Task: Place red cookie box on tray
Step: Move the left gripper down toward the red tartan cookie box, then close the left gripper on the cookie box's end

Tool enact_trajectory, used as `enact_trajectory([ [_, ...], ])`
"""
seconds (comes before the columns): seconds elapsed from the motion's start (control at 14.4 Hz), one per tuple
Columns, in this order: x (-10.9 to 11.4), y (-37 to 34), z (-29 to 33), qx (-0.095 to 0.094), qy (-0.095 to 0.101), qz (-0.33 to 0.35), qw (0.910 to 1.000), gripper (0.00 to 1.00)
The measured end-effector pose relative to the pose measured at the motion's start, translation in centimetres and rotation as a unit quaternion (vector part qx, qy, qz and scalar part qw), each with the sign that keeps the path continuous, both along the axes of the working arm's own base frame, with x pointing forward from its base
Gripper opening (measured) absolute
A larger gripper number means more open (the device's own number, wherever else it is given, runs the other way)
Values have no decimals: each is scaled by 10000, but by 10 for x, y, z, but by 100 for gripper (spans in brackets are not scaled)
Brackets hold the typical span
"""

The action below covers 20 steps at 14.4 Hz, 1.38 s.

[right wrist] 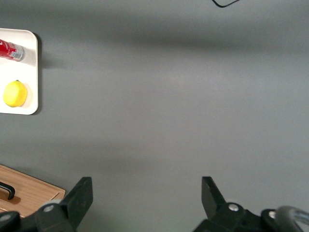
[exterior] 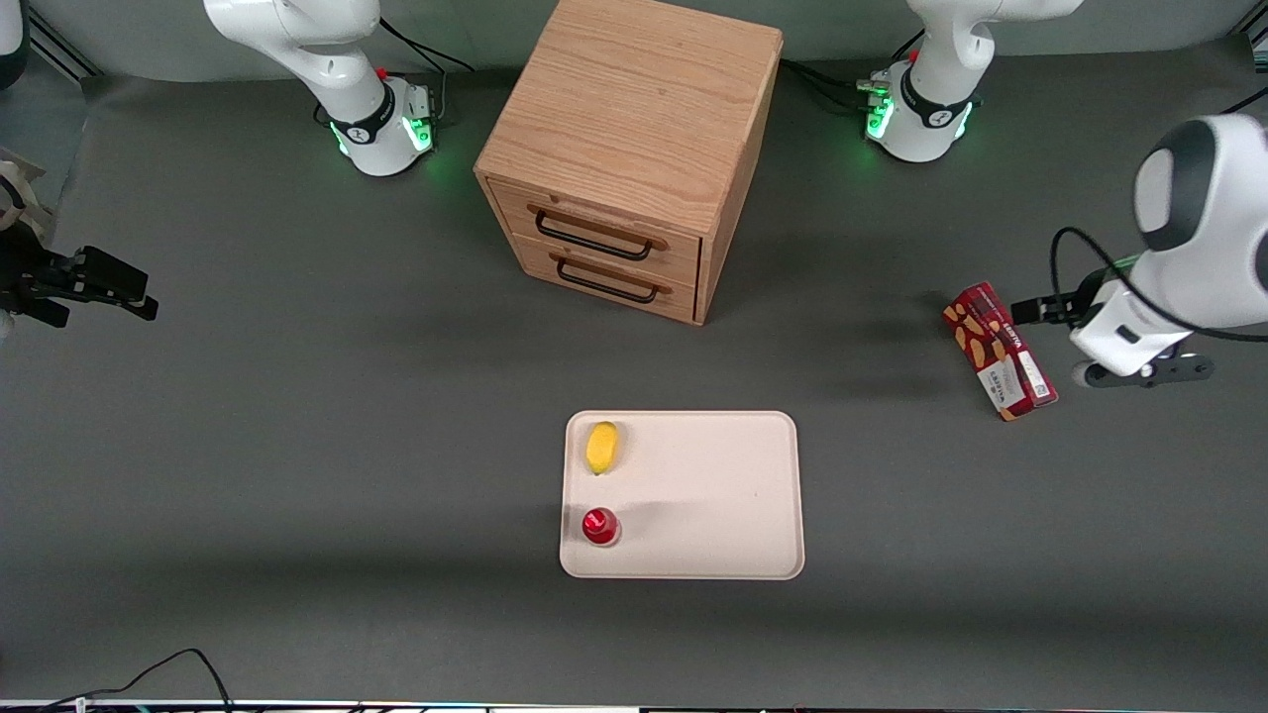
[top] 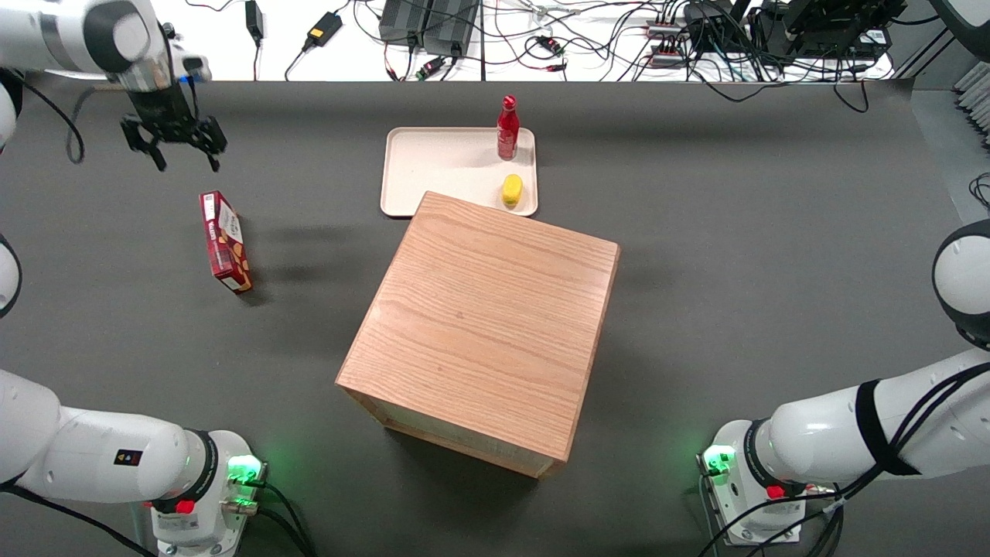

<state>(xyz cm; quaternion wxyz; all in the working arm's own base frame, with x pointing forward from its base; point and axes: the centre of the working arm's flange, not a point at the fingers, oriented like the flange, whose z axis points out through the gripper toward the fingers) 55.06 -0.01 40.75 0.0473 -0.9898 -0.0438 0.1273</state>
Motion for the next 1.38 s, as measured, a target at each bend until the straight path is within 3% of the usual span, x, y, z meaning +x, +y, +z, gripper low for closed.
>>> enact_trajectory([
  [0.42, -33, 27, -99, -64, -712, 295, 9970, 100],
  [0.9, -40, 32, -159, -106, -1220, 363, 9918, 100],
  [1.04, -47, 32, -179, -103, -1275, 350, 9912, 95],
  [1.11, -51, 32, -187, -102, -1273, 340, 9912, 90],
  [1.38, -54, 32, -191, -105, -1293, 320, 9910, 43],
])
